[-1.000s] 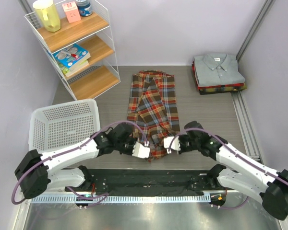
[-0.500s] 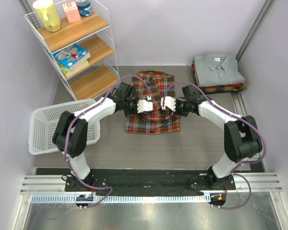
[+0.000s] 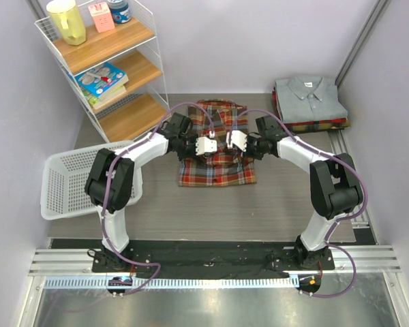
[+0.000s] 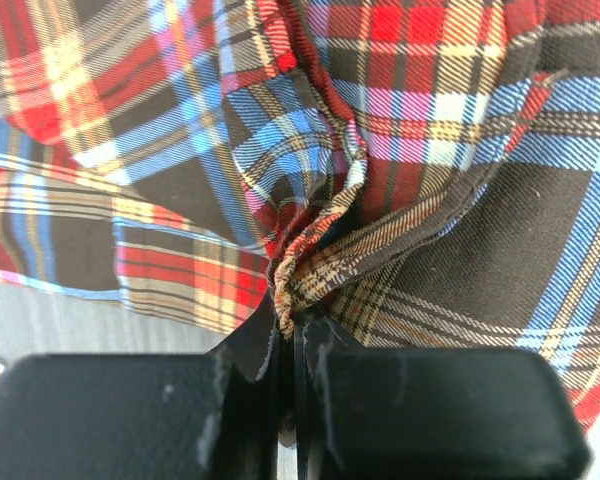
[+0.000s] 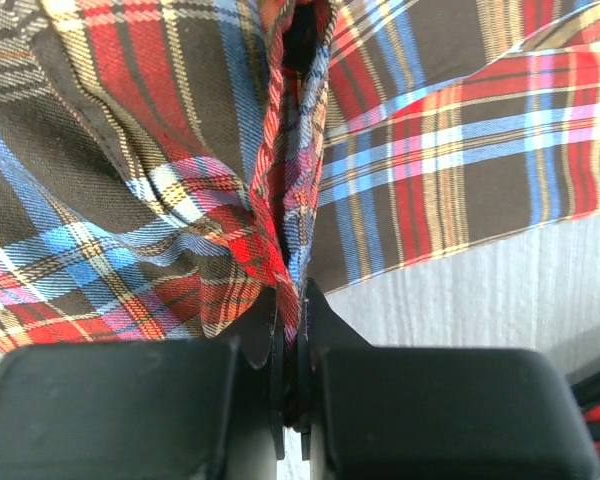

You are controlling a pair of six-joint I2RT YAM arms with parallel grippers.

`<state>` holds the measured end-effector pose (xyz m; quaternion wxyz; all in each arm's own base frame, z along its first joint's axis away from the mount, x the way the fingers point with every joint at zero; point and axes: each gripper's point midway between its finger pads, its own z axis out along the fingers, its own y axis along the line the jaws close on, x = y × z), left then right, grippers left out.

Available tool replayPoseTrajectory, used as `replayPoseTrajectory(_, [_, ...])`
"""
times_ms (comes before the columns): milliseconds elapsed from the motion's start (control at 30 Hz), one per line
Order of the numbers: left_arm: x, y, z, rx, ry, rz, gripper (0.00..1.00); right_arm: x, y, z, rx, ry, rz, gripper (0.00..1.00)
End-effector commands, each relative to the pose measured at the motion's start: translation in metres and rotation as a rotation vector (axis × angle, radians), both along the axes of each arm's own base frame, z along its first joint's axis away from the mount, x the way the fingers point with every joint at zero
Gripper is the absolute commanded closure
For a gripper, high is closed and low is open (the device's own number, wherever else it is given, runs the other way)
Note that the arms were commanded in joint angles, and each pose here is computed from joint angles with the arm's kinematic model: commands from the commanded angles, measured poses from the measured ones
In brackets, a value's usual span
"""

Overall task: Fold and stack the long sleeve shirts
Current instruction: Fold the shirt

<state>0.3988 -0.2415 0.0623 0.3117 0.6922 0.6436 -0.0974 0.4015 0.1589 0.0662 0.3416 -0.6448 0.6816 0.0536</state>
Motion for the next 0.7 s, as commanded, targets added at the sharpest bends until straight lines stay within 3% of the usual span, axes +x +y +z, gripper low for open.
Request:
replayPoseTrajectory(0, [0.022, -0.01, 0.033, -0.053, -0.096, -0.025, 1.0, 0.024, 0.009, 0.041, 0.055, -0.112, -0.001, 0.92])
replayPoseTrajectory(33, [0.024, -0.01, 0.033, -0.052, -0.102, -0.026, 0.99, 0.025, 0.008, 0.041, 0.051, -0.113, 0.0, 0.85])
replayPoseTrajectory(100, [0.027, -0.006, 0.026, -0.032, -0.096, -0.009, 0.86, 0.027, 0.007, 0.034, 0.032, -0.1, -0.005, 0.69])
replayPoseTrajectory(167, [0.032, -0.002, 0.026, -0.032, -0.091, 0.011, 0.65, 0.029, 0.004, 0.032, 0.031, -0.08, -0.042, 0.4])
replayPoseTrajectory(200, [0.036, 0.0, 0.028, -0.047, -0.082, 0.043, 0.6, 0.035, -0.001, 0.037, 0.045, -0.082, -0.072, 0.24])
replayPoseTrajectory(233, [0.044, 0.006, 0.033, -0.065, -0.087, 0.084, 0.57, 0.041, -0.004, 0.043, 0.064, -0.084, -0.098, 0.15])
replayPoseTrajectory(533, [0.141, 0.039, 0.079, -0.26, -0.08, 0.577, 0.52, 0.128, -0.03, 0.104, 0.35, -0.013, -0.52, 0.09])
replayPoseTrajectory(667, [0.12, 0.059, 0.103, -0.328, 0.023, 0.652, 0.49, 0.104, -0.036, 0.129, 0.439, 0.103, -0.601, 0.07])
